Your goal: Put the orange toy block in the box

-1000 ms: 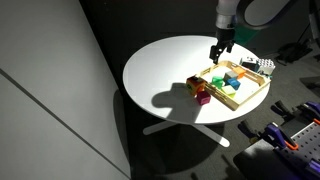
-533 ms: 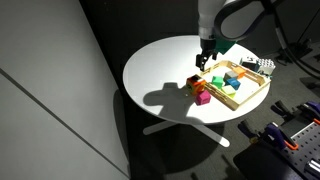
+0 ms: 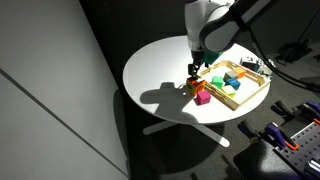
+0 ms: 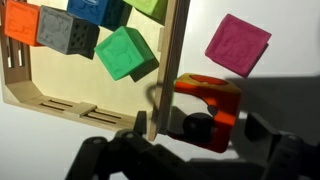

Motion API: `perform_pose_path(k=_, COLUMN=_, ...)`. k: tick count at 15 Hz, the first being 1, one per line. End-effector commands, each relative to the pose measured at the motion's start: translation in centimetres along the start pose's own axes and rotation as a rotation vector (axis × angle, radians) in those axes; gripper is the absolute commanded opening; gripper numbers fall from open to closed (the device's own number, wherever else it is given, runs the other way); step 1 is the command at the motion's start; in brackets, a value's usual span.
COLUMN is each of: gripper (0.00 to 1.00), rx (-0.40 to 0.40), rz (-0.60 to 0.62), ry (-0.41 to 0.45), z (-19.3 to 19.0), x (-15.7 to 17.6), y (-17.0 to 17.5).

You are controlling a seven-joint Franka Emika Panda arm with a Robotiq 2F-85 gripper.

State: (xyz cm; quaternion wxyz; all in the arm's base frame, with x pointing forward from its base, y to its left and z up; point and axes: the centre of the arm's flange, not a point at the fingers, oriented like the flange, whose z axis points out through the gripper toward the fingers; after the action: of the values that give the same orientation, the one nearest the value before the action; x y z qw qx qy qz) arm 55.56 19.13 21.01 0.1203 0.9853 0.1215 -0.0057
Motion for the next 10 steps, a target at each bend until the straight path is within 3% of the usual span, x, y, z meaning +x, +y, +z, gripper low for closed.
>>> perform_pose_path(k=1, gripper=1.0, rx=-0.033, rz=0.02, ry=-0.025, z=1.0, x=1.9, y=-1.3)
perform_pose_path(k=10, gripper=1.0, rx=-0.101, rz=0.02, ry=-0.074, z=4.5, x=2.4, y=-2.8)
